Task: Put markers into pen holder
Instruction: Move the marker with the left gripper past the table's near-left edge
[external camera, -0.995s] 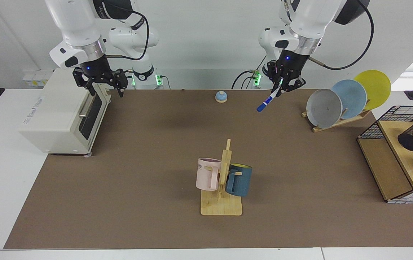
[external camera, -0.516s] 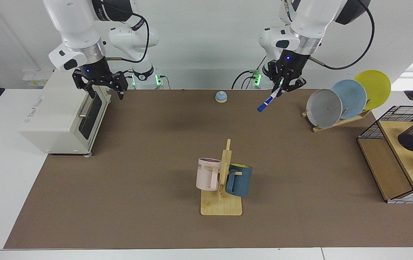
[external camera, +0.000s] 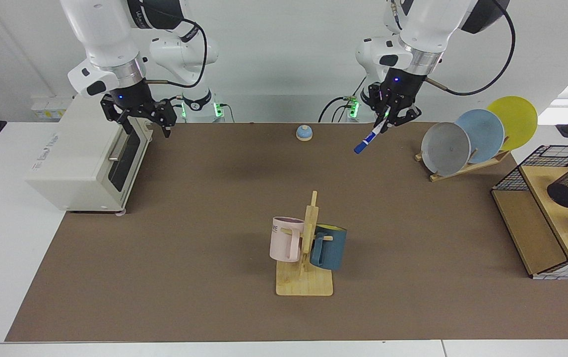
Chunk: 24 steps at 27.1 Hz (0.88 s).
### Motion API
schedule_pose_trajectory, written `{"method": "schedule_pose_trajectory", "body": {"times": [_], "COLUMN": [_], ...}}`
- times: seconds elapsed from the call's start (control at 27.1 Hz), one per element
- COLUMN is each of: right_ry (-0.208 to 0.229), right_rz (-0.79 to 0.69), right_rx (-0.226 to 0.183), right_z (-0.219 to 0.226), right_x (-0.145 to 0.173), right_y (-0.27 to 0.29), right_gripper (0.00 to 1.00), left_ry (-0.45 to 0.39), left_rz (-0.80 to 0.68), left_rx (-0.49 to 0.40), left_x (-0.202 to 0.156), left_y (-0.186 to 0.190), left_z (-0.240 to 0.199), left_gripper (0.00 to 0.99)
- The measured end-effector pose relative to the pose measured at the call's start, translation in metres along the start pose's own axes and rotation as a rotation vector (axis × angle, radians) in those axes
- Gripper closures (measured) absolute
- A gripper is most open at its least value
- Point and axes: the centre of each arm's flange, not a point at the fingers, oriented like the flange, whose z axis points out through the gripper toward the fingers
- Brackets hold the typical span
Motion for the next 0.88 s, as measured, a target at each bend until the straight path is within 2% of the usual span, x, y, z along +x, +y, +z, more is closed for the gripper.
{"method": "schedule_pose_trajectory", "body": {"times": [0.52,0.88], "right_ry": [0.0,0.0], "right_rz": [-0.003,-0.003], "right_rx": [0.0,0.0], "right_z": [0.0,0.0], "right_x": [0.0,0.0], "right_y": [-0.002,-0.002], "right_gripper": [0.0,0.0], "left_ry": [-0.007,-0.012], "left_rz": [-0.009,-0.048], "left_rx": [-0.004,-0.003], "left_x": [-0.002,-0.015], "left_y": [-0.002,-0.019], "left_z": [0.0,-0.001], "left_gripper": [0.824,0.824]}}
